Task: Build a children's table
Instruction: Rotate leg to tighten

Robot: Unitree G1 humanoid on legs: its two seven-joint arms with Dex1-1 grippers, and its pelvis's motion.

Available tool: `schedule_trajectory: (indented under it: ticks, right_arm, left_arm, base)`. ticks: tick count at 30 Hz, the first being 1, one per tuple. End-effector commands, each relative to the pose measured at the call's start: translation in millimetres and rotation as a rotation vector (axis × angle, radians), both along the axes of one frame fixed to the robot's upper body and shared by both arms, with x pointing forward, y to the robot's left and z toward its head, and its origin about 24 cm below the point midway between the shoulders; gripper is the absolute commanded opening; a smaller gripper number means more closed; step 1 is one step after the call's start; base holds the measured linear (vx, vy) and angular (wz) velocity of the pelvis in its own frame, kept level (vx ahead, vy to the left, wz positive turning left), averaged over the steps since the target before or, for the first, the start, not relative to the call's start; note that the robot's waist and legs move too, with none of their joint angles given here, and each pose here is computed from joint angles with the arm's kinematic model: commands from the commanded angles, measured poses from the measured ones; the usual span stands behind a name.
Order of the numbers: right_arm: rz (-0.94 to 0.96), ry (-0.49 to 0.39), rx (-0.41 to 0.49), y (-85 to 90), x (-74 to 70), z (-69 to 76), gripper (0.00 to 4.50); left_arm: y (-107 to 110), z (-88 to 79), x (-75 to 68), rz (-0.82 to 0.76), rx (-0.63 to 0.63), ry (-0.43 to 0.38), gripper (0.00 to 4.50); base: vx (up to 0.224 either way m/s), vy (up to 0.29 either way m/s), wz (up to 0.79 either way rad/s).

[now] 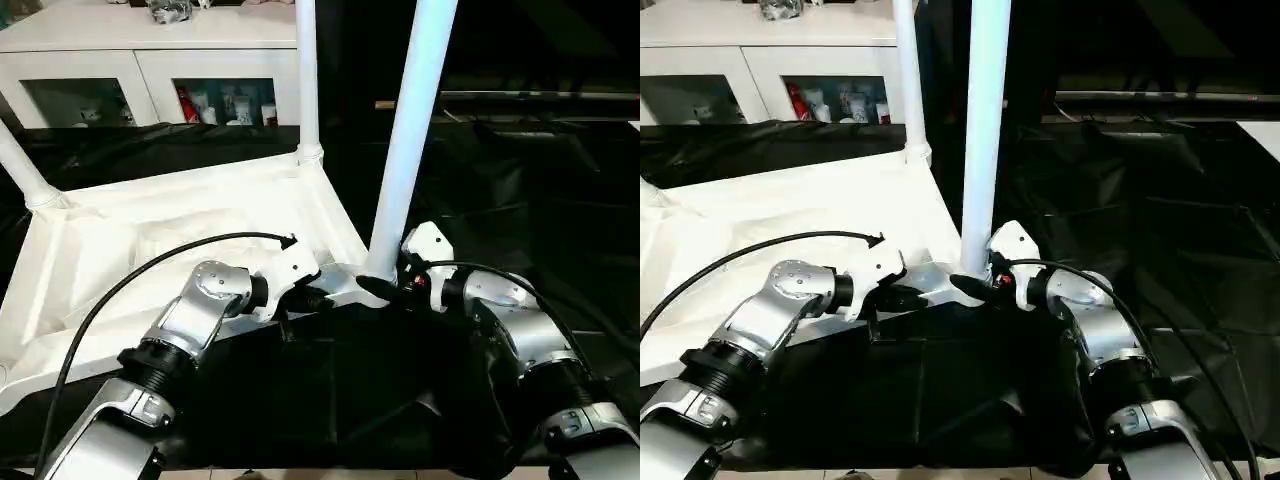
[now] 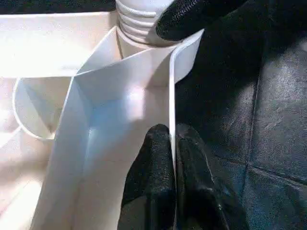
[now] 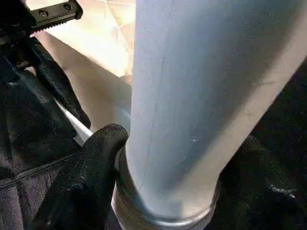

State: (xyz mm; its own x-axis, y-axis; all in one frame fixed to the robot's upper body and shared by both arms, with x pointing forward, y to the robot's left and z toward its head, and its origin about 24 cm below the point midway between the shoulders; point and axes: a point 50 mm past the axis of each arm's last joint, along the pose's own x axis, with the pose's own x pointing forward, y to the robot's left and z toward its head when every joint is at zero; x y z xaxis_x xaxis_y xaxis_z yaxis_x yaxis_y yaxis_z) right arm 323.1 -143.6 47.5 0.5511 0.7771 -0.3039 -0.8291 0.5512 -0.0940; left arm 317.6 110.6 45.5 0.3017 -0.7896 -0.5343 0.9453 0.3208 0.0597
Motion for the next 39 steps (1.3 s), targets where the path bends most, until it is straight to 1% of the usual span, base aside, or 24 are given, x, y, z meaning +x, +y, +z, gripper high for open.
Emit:
schedule_trajectory:
  ticks: [1,3,4,6,8,10,12,14,16,17,18,19,23,25,26,27,30,32,33,34,35,36,38,39]
  right_arm:
    - [-0.095,0.019,0.000,-5.7,4.9,-4.9,2.69]
    - [-0.310,0.031,0.018,-9.4,11.0,-16.3,2.69]
    - [-0.338,0.034,0.022,-9.5,11.4,-17.8,2.69]
    - [-0.478,0.046,0.034,-9.8,13.1,-25.0,2.68]
    - [-0.668,0.035,0.064,-7.1,14.4,-30.3,2.68]
    - [-0.764,0.036,0.062,6.8,12.7,-35.7,2.68]
    - [-0.783,0.032,0.042,20.6,12.1,-37.9,2.68]
    - [-0.764,0.033,0.044,34.7,12.1,-37.5,2.68]
    - [-0.757,0.032,0.044,39.0,12.2,-37.2,2.68]
    - [-0.734,0.032,0.068,44.5,12.9,-35.1,3.03]
    - [-0.732,0.031,0.072,45.1,13.1,-34.8,3.03]
    - [-0.726,0.018,0.115,45.9,15.9,-29.1,3.40]
    - [-0.734,0.002,0.133,42.3,19.7,-24.0,3.57]
    - [-0.730,-0.040,0.141,35.2,24.8,-14.8,3.84]
    - [-0.668,-0.064,0.141,30.8,27.1,-5.9,3.84]
    - [-0.668,-0.064,0.141,30.8,27.1,-5.9,3.89]
    - [-0.528,-0.104,0.143,22.0,25.0,8.9,3.89]
    - [-0.408,-0.103,0.136,15.0,19.3,15.0,3.89]
    - [-0.330,-0.095,0.120,10.3,14.3,16.4,3.89]
    - [-0.265,-0.090,0.100,6.4,9.7,16.8,3.89]
    - [-0.177,-0.092,0.051,-1.7,2.4,16.1,3.89]
    - [-0.152,-0.090,0.037,-4.1,0.0,15.6,3.89]
    - [-0.062,-0.042,0.015,-18.5,-10.4,15.4,3.89]
    - [-0.033,-0.030,0.014,-21.3,-13.4,16.4,3.89]
  left_arm:
    - [2.9,-11.8,-4.9,0.013,0.000,0.039,0.00]
    - [-2.1,-9.7,6.5,0.175,-0.030,-0.005,0.00]
    - [-2.8,-9.4,8.0,0.198,-0.033,-0.011,0.00]
    - [-6.0,-7.6,15.0,0.297,-0.049,-0.033,0.00]
    - [-10.9,-5.8,22.6,0.407,-0.062,-0.060,0.00]
    - [-19.3,-5.3,27.1,0.466,-0.062,-0.076,0.00]
    - [-26.4,-5.7,29.3,0.491,-0.061,-0.079,0.00]
    - [-32.8,-6.8,29.5,0.489,-0.051,-0.077,0.00]
    - [-34.7,-7.1,29.6,0.488,-0.047,-0.078,0.00]
    - [-37.2,-7.5,29.4,0.473,-0.041,-0.075,0.00]
    - [-37.4,-7.5,29.4,0.471,-0.040,-0.076,0.00]
    - [-36.5,-10.4,27.3,0.429,-0.006,-0.067,0.00]
    - [-33.1,-15.9,24.6,0.400,0.033,-0.044,0.00]
    - [-28.6,-20.9,23.2,0.399,0.059,-0.020,0.00]
    - [-25.0,-22.0,22.6,0.391,0.069,-0.012,0.00]
    - [-25.0,-22.0,22.6,0.391,0.069,-0.012,0.00]
    - [-19.7,-21.6,21.4,0.352,0.086,-0.016,0.00]
    - [-15.4,-20.6,19.6,0.301,0.088,-0.012,0.00]
    - [-14.3,-18.7,17.8,0.237,0.081,-0.032,0.00]
    - [-13.1,-18.2,15.7,0.190,0.077,-0.034,0.00]
    - [-10.8,-17.0,12.1,0.121,0.080,-0.044,0.00]
    - [-10.6,-16.2,10.8,0.093,0.079,-0.053,0.00]
    - [-10.5,-6.5,-2.4,-0.115,0.013,-0.071,0.00]
    - [-8.4,-4.8,-6.1,-0.152,0.006,-0.053,0.00]
  base:
    - [0.000,0.000,0.00]
    - [0.000,0.000,0.00]
    - [0.000,0.000,0.00]
    - [0.000,0.000,0.00]
    - [0.000,0.000,0.00]
    - [0.000,0.000,0.00]
    - [0.000,0.000,0.00]
    - [0.000,0.000,0.00]
    - [0.000,0.000,0.00]
    - [0.000,0.000,0.00]
    - [0.000,0.000,0.00]
    - [0.000,0.000,0.00]
    - [0.000,0.000,0.00]
    - [0.000,0.000,0.00]
    - [0.000,0.000,0.00]
    - [0.000,0.000,0.00]
    - [0.000,0.000,0.00]
    - [0.000,0.000,0.00]
    - [0.000,0.000,0.00]
    - [0.000,0.000,0.00]
    - [0.000,0.000,0.00]
    - [0.000,0.000,0.00]
    - [0.000,0.000,0.00]
    - [0.000,0.000,0.00]
